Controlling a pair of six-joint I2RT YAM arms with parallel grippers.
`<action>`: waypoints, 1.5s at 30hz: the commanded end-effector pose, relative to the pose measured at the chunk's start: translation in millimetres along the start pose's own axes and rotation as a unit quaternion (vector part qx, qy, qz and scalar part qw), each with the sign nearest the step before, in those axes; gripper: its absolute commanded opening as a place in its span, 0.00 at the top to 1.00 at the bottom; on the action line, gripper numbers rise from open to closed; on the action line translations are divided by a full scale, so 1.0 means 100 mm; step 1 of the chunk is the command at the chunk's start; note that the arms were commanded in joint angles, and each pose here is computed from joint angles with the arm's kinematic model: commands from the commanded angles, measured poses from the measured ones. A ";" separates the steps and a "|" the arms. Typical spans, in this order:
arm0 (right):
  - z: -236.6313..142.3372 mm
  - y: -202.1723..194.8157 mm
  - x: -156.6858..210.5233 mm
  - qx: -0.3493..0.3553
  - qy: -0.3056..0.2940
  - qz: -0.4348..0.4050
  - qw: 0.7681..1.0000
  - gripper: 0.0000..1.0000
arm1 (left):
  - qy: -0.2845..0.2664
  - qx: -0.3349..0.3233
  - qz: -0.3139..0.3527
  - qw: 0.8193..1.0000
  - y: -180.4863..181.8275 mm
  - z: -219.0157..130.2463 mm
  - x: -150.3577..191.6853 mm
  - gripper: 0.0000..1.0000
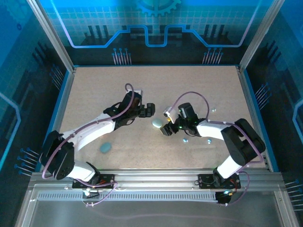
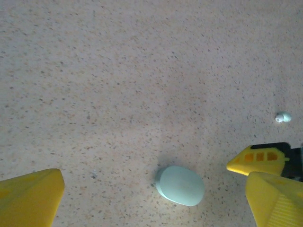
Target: Insert wireless bluetooth earbuds into charging case
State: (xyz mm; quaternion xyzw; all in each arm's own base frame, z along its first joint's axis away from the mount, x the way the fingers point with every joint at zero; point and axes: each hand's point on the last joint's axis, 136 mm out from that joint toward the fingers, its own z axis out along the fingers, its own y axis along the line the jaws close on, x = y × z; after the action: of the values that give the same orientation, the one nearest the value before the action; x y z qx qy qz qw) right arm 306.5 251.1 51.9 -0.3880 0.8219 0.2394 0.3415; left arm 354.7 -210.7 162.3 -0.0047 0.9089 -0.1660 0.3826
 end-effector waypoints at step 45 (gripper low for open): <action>-1.24 0.41 -1.67 0.017 -0.204 -0.217 0.955 0.63 | -0.047 0.395 -0.044 0.916 -1.07 -0.91 -0.70 0.20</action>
State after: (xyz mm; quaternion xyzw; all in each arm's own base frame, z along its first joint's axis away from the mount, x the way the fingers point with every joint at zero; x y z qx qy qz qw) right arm 304.6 277.1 241.8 -0.4929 0.6460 0.2263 0.5371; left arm 340.7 -256.5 293.9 0.0638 0.7584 -0.4927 0.4220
